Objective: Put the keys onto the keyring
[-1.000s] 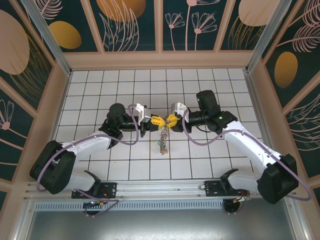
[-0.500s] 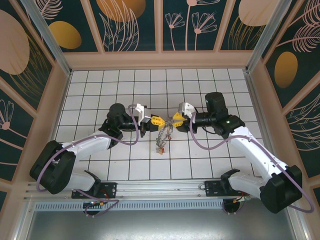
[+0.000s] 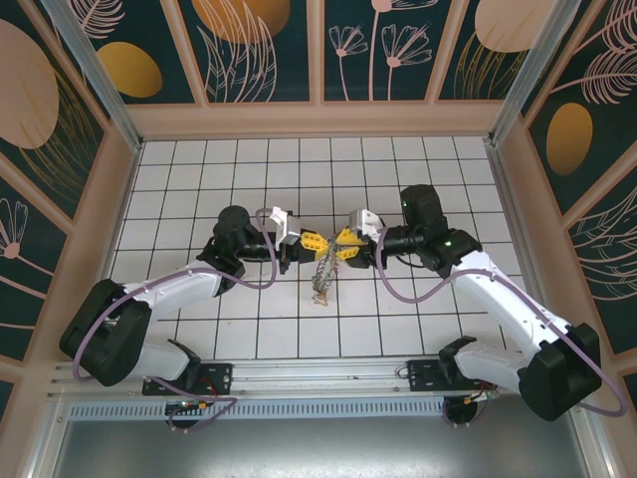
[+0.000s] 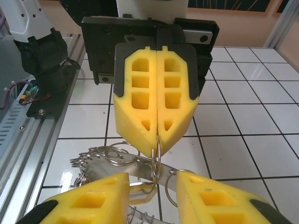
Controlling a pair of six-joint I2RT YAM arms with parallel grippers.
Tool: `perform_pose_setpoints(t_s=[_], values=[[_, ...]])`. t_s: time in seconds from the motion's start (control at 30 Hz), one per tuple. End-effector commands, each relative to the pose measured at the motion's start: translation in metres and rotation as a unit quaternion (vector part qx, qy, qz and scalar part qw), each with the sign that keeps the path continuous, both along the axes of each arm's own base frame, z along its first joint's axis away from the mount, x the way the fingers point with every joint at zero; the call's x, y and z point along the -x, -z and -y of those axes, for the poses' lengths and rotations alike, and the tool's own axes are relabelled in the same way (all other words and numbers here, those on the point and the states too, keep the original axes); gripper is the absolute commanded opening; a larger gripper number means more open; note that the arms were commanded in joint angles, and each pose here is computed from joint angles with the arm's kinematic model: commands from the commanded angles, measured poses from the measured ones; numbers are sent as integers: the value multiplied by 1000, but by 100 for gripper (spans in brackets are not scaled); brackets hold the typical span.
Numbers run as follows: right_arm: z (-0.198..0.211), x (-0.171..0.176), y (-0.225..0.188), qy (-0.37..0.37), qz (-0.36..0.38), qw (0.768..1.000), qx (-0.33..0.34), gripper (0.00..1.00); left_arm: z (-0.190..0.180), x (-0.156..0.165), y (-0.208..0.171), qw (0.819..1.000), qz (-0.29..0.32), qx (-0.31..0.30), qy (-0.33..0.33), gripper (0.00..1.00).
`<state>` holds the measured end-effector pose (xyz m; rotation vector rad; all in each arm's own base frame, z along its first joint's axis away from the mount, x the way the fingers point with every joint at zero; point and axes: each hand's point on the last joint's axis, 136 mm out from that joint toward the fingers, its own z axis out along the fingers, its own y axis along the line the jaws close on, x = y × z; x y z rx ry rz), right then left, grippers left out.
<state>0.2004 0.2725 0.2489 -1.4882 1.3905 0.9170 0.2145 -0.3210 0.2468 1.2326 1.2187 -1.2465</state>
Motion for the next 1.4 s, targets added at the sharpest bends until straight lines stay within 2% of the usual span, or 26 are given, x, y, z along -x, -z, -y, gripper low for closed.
perform_pose_setpoints(t_s=[0.0,0.2,0.33,0.4,0.6,0.7,0.77,1.03,1.1,1.37], values=[[-9,-4,-11,-11,18,1000,-12,29,2,1,-24,999,41,26,12,0],[-14,-5,-6,-11,14,1000,-6,19,1,1,-24,999,39,30,10,0],[-13,-7,-3,-3,11,1000,5,4,2,0,-21,999,39,23,7,0],[-12,-10,-3,3,12,1000,13,0,3,-3,-15,999,41,4,3,0],[-12,-10,-2,1,1,1000,26,0,0,-7,-1,997,59,-47,-13,3],[-11,-15,-2,11,1,999,34,0,-1,-8,2,996,64,-63,-15,12],[-10,-20,1,20,-1,999,48,0,-1,-9,4,995,69,-77,-16,14],[-10,-21,4,18,-10,998,63,0,1,-17,15,989,78,-128,-10,15],[-11,-21,2,18,-10,998,62,0,1,-17,16,988,77,-134,-5,13],[-12,-19,-10,12,4,999,43,0,5,-13,20,990,60,-125,19,9]])
